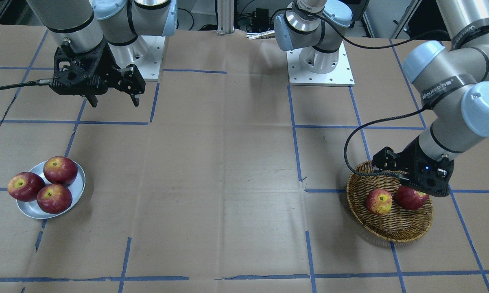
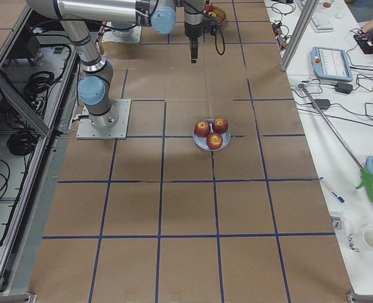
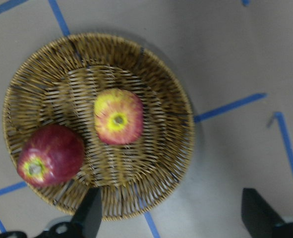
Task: Transfer apple from basket to plate
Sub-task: 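Lower the left gripper into the basket onto the yellow-red apple and close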
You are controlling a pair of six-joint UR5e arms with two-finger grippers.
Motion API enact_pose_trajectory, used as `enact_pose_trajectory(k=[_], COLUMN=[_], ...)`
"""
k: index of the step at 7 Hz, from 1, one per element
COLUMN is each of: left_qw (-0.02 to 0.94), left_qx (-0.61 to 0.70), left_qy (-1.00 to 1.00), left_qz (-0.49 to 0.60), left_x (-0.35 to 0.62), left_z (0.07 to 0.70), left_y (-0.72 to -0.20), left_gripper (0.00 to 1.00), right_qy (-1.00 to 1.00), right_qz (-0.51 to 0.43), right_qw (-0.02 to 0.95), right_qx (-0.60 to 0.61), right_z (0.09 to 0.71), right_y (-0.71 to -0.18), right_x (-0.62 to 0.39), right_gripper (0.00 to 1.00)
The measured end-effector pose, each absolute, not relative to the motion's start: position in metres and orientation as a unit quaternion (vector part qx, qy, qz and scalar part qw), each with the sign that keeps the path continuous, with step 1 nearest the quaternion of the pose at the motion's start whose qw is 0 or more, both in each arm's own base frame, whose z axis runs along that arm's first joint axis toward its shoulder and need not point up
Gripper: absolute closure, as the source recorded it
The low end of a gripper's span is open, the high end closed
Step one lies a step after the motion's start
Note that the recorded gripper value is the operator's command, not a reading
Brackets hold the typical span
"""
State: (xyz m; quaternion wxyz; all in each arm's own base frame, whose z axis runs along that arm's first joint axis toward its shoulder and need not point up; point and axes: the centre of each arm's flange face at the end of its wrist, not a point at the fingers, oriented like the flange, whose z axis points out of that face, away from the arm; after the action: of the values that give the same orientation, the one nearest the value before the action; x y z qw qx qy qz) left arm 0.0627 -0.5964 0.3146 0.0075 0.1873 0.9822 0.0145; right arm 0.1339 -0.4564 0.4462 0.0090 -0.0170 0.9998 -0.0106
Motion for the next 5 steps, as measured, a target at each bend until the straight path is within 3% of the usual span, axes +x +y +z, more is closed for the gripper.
enact_pose_trajectory(k=[5], left_qw=[-0.017], left_qx=[0.171], left_qy=[0.984], left_qz=[0.048], left_x=[0.082], left_z=[0.237], left_y=[-0.608], left_gripper=[0.05], right_qy=[1.000], right_qz=[-0.010], right_qw=[0.009], right_qx=[-0.017], right_z=[0.446], right_y=[-0.456], right_x=[0.134], right_gripper=[0.00])
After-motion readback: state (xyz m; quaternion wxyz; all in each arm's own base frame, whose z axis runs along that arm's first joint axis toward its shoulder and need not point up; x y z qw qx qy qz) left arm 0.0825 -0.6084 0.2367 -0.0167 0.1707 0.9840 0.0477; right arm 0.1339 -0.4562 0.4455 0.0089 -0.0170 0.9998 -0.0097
